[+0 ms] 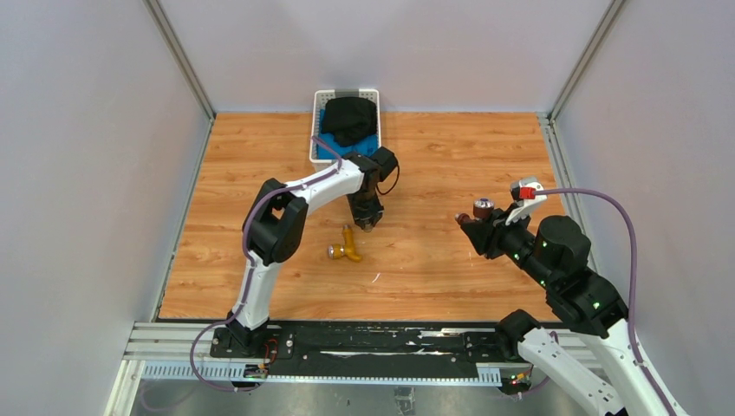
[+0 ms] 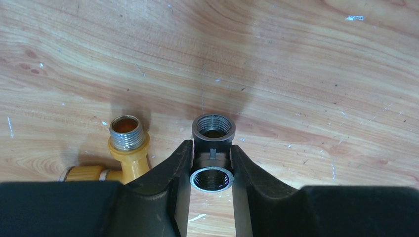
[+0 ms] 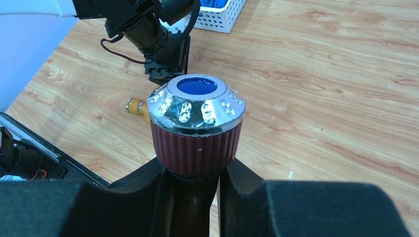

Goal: Install the water faucets
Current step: Pick up the adaptor at the center of the board, then install the water faucet onto the adaptor.

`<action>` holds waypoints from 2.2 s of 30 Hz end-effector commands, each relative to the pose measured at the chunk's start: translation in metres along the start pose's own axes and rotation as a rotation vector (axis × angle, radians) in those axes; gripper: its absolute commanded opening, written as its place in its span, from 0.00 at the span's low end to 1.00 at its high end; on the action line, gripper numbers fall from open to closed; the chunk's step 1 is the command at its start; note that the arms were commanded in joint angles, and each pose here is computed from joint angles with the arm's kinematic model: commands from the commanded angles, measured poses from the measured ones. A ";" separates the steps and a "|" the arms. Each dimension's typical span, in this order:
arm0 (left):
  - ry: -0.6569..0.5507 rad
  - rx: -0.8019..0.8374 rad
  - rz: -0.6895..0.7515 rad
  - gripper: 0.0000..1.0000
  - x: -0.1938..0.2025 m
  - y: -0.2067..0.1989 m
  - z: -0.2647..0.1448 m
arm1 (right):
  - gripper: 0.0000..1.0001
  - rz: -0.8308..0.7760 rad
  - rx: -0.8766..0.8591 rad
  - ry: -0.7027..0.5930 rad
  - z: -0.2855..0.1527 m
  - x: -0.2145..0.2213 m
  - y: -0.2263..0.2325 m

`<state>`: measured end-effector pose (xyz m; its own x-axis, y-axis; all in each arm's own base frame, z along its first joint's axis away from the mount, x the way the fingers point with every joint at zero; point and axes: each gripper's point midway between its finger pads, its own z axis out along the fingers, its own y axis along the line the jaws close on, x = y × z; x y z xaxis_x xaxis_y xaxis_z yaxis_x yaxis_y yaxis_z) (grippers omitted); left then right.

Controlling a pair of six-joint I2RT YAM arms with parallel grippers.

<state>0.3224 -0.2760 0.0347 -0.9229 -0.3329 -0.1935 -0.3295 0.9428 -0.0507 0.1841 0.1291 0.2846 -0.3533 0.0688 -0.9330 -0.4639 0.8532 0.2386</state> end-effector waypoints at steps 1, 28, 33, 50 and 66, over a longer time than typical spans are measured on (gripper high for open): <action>-0.001 0.028 0.090 0.00 -0.003 -0.007 0.004 | 0.00 -0.001 -0.026 -0.004 -0.001 0.002 0.004; 0.016 1.461 0.858 0.00 0.091 0.035 -0.346 | 0.00 -0.588 -0.468 -0.592 -0.028 -0.077 0.086; 0.178 1.528 0.827 0.00 0.107 0.043 -0.346 | 0.00 -0.666 -0.490 -0.528 -0.031 -0.064 0.090; 0.391 1.498 0.712 0.00 0.122 0.053 -0.328 | 0.00 -1.218 -0.331 -0.484 -0.007 -0.017 0.099; 0.456 1.496 0.681 0.00 0.140 0.071 -0.322 | 0.00 -1.676 -0.180 -0.753 -0.019 0.006 0.160</action>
<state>0.1153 -0.2655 0.3135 -0.8729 0.3596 -0.3296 0.3667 0.0382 -0.9295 0.0869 0.2622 0.2893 0.9038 -0.3877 -0.1811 -0.1373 0.1381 -0.9809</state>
